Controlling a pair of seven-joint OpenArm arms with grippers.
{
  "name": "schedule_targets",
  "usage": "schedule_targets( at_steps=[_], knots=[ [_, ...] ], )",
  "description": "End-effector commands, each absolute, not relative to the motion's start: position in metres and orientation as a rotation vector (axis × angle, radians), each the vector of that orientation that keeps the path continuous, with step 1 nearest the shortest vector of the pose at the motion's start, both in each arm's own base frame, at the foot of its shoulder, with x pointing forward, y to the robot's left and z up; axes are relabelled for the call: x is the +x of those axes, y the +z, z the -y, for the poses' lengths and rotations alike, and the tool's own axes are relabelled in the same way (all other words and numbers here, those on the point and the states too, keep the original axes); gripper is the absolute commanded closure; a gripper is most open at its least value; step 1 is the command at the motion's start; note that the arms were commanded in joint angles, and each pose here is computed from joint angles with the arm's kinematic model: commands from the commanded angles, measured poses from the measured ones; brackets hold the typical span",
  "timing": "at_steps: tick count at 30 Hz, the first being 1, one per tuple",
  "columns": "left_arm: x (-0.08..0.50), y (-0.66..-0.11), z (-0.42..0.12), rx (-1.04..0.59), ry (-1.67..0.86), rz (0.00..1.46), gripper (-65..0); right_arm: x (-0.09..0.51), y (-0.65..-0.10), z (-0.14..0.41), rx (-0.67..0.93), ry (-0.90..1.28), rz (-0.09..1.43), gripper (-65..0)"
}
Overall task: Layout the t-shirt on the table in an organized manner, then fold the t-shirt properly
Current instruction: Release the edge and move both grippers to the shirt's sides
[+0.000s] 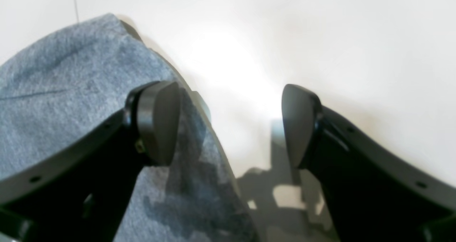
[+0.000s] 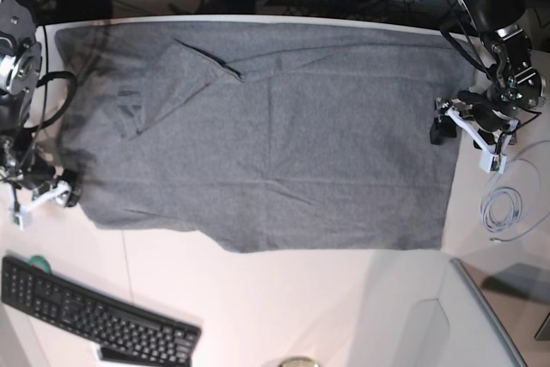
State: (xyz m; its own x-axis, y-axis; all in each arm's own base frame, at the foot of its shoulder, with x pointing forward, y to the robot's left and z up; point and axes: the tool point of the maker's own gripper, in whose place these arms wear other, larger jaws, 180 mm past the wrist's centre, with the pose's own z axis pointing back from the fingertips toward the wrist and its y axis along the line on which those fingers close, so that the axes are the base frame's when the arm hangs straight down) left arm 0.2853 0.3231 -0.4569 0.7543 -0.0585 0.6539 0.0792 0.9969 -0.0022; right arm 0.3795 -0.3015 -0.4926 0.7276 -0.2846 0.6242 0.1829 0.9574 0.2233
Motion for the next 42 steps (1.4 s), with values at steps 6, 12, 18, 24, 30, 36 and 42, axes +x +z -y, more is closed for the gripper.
schedule_targets(
  at_steps=[6, 12, 18, 24, 30, 36, 42],
  knots=[
    [0.296, -0.442, -0.333, -0.008, -0.08, 0.763, -57.8, 0.389, -0.493, 0.275, 0.138, -0.076, 0.679, -41.3],
    [0.289, -0.446, -0.333, -0.009, -0.08, 0.748, -57.8, 0.398, -0.484, 0.274, 0.132, -0.058, 0.708, -39.6],
    [0.288, -0.447, -0.332, -0.009, -0.082, 0.746, -57.8, 0.392, -0.489, 0.273, 0.131, -0.05, 0.665, -7.1],
    [0.289, -0.447, -0.331, -0.011, -0.086, 0.746, -57.8, 0.401, -0.471, 0.277, 0.098, -0.004, 0.732, -2.3],
    [0.29, -0.447, -0.331, -0.011, -0.087, 0.745, -57.8, 0.396, -0.444, 0.27, 0.032, 0.105, 0.721, -2.3],
    [0.289, -0.447, -0.33, -0.012, -0.088, 0.744, -57.8, 0.377, -0.418, 0.239, 0.0, 0.236, 0.666, -2.1],
    [0.289, -0.448, -0.329, -0.015, -0.086, 0.743, -57.8, 0.341, -0.405, 0.215, -0.034, 0.292, 0.626, -2.1]
  ],
)
